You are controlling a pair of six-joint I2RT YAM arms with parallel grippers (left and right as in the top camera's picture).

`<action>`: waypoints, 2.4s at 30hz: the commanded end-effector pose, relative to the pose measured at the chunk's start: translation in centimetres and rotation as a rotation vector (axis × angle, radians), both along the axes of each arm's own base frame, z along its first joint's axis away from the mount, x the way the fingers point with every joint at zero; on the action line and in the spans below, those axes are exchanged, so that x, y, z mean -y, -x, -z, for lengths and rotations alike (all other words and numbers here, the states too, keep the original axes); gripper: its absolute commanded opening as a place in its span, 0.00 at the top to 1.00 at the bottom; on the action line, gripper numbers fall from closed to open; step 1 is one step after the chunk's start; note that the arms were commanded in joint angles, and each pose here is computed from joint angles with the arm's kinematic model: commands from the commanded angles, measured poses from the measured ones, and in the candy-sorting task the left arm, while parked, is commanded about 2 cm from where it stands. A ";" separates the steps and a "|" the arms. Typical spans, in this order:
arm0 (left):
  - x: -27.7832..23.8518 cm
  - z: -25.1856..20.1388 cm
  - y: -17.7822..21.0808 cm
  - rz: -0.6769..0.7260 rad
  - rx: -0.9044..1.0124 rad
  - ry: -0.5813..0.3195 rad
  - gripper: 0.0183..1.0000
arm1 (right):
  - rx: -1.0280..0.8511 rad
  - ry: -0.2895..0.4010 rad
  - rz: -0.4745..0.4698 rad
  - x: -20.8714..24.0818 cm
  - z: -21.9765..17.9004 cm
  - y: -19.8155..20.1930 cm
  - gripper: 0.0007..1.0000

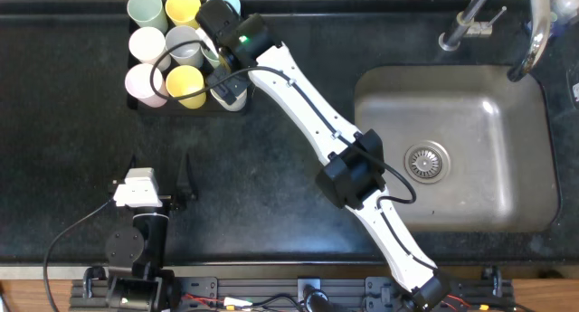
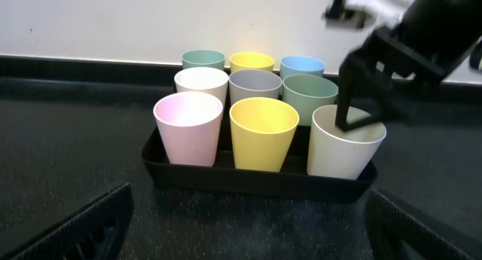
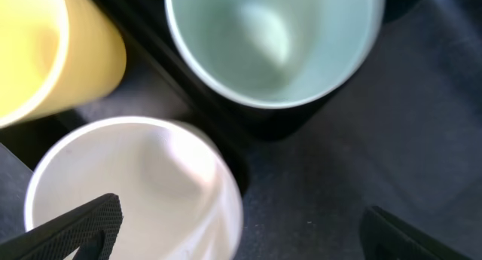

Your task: Store Cups

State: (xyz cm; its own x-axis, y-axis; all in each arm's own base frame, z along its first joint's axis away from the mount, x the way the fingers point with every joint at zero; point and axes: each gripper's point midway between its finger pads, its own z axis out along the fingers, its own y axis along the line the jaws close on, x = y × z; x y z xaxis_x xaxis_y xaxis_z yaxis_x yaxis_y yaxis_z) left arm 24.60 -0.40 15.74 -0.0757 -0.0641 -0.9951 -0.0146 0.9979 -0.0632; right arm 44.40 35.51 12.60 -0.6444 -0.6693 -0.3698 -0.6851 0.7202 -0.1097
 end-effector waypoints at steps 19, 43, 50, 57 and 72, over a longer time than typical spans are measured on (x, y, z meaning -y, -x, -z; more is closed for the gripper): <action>-0.2 0.0 0.0 -0.006 0.005 -0.021 0.00 | 0.135 -0.155 0.773 32.1 -21.8 6.1 0.00; -0.2 0.0 0.0 -0.006 0.005 -0.021 0.00 | 1.077 -0.472 0.642 34.6 -9.4 14.8 0.00; -0.2 0.0 0.0 -0.006 0.004 -0.021 0.00 | 1.051 -0.452 0.651 34.9 -6.0 15.4 0.00; -0.2 0.0 0.0 -0.006 0.005 -0.021 0.00 | 1.060 -0.448 0.663 35.6 -3.6 17.4 0.00; -0.2 0.0 0.0 -0.006 0.005 -0.021 0.00 | 1.120 -0.414 0.747 38.3 -4.3 19.8 0.00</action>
State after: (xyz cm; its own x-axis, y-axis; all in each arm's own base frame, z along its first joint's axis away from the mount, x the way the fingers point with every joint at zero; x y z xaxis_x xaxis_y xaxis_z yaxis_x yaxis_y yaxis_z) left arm 24.60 -0.40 15.74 -0.0750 -0.0642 -0.9951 -0.0146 0.9979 -0.0633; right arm 24.84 -1.81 16.82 -0.0481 -0.0203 -0.9986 0.1338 0.9907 -0.0266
